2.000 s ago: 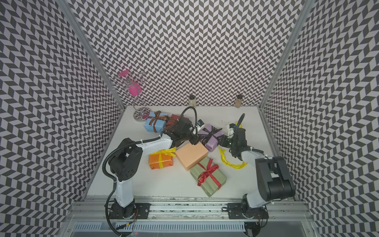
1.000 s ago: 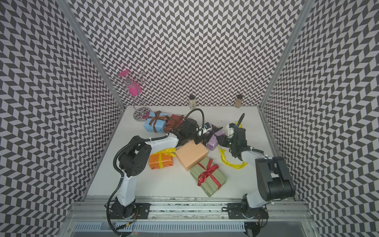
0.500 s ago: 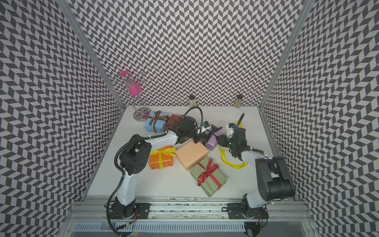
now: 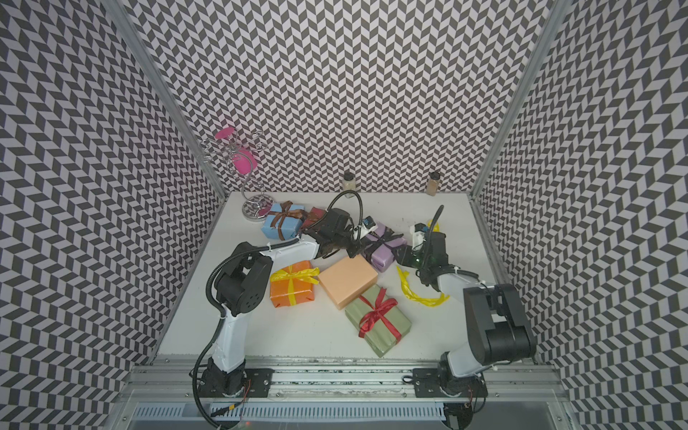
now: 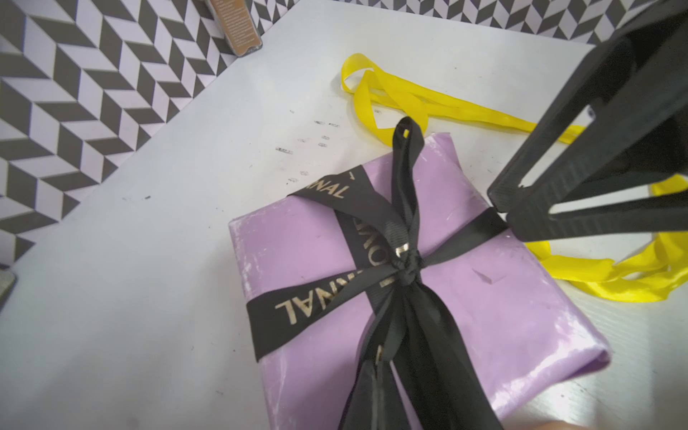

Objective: Untie the ribbon bows on the gift boxes
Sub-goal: Untie the ribbon from the gift box.

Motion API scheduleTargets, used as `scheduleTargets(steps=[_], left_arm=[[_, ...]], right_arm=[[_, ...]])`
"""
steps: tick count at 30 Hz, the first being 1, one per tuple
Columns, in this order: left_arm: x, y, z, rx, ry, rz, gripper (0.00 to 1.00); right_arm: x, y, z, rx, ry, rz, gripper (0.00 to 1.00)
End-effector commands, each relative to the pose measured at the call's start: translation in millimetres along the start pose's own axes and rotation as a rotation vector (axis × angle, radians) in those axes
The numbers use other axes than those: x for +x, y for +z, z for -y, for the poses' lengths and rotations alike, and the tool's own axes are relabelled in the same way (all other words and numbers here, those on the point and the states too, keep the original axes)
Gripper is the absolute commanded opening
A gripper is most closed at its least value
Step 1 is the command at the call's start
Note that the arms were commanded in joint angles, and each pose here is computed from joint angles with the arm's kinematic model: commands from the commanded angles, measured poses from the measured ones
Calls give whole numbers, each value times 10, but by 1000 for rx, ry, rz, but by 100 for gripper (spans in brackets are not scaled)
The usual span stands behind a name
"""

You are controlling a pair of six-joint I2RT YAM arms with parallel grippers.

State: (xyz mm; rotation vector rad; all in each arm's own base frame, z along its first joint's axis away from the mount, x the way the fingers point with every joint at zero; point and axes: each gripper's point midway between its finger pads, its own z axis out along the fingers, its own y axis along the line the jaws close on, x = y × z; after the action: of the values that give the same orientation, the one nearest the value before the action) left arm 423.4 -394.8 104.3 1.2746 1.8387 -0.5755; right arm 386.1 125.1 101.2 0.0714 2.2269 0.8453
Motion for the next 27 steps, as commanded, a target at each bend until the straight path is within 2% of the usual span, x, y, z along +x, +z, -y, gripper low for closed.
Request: scheduleTargets(steps=[1,10,17,23,27], left_arm=[[152,-71,34,14,-50,-40,0],[-190,-338,-13,-33,-59,41,0],[-365,-454,29,-22,-70,81,0],[-418,-493,30,-20,-85,91,0],[-559,-569,64,-10,-86,125,0]], right_arm=[[-43,17,-52,-24,-36,24,32],[-52,23,-84,-38,-42,20,32],[-76,11,-234,-110,-68,15,49],[-71,116,-198,-79,-69,-2,51],[-58,223,-125,-61,-48,-18,51]])
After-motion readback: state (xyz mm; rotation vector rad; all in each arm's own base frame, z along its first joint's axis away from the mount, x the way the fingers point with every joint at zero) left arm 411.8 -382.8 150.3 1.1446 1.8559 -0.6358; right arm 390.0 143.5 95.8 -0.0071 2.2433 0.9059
